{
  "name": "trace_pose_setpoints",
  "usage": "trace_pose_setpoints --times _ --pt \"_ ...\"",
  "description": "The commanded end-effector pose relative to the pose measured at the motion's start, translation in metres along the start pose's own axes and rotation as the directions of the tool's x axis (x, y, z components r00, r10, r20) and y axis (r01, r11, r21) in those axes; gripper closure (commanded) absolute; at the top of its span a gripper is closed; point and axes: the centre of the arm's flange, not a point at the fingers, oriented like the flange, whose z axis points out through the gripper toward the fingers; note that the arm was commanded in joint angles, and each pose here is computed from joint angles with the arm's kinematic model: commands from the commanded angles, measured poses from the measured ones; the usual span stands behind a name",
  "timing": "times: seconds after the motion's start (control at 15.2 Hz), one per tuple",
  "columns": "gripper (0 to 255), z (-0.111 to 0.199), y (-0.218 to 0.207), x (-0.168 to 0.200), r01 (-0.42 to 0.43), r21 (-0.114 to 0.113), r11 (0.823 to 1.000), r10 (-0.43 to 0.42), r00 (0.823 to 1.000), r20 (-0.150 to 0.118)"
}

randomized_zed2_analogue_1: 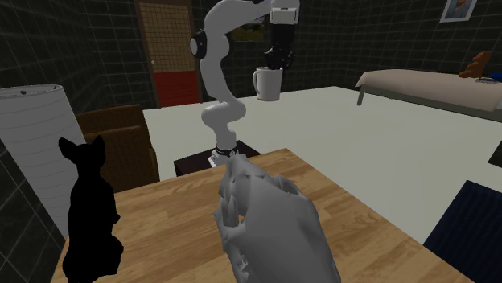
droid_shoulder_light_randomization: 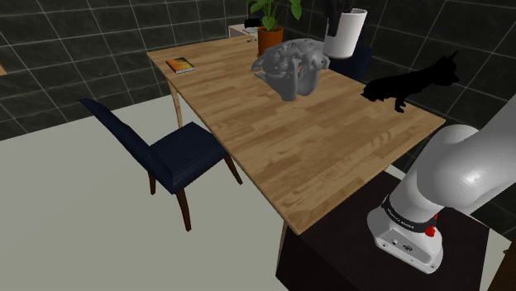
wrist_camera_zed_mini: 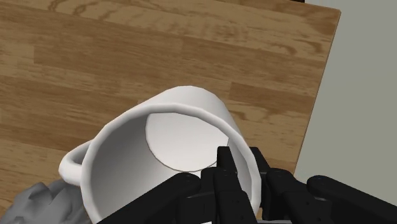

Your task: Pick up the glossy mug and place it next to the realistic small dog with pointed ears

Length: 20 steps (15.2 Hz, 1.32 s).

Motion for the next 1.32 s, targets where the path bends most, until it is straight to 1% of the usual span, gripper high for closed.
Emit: trace_pose_setpoints --times 0.0,1.25 --pt "255 -0.003 0.014 0.000 0.000 0.000 1.000 0.000 1.000 0.000" --pt "255 0.008 0.264 0.001 0.000 0.000 1.000 0.000 1.000 0.000"
